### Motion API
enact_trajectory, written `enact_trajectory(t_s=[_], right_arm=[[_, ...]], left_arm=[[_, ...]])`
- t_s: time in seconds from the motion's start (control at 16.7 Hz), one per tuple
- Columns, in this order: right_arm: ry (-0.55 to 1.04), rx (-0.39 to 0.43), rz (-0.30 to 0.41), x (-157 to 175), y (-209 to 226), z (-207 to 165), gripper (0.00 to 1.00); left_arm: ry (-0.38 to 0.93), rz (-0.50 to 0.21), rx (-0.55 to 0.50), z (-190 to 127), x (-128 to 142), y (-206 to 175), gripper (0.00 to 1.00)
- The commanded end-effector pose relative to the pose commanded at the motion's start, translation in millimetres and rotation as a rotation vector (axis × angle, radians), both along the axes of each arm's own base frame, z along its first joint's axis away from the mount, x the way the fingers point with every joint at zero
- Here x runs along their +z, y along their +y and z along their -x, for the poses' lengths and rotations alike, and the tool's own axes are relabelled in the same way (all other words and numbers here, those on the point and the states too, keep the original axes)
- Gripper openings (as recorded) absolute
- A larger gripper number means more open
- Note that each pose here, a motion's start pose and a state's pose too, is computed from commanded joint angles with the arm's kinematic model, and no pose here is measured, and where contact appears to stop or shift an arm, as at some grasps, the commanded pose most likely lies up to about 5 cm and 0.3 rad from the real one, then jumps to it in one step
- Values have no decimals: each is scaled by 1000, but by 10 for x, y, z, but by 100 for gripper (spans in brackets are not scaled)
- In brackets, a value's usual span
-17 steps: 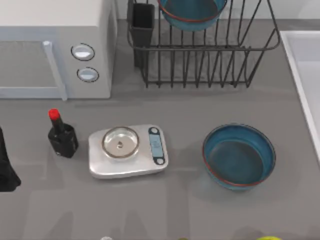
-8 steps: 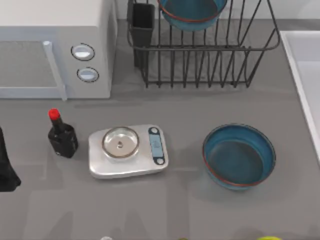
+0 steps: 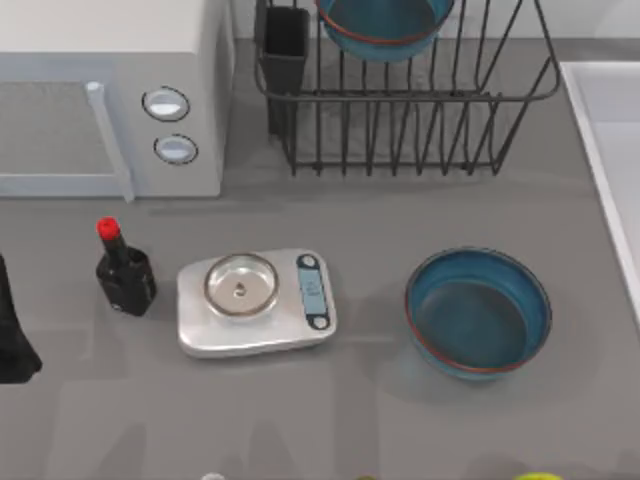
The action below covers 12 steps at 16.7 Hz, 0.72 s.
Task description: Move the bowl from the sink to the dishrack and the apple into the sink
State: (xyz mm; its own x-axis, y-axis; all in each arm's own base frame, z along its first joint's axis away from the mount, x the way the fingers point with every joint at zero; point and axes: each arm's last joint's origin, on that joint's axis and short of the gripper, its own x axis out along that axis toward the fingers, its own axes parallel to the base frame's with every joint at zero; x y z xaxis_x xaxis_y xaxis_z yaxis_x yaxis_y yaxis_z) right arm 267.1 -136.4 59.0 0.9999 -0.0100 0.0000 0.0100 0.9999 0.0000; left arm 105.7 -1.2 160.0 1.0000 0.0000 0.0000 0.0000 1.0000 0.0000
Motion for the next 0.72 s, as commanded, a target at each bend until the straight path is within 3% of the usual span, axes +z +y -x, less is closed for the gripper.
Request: enact_trajectory(t_s=[0.72], right_arm=[[7, -6, -3, 86, 31, -8, 100]], left_arm=[[0, 0, 0, 0, 0, 0, 100]])
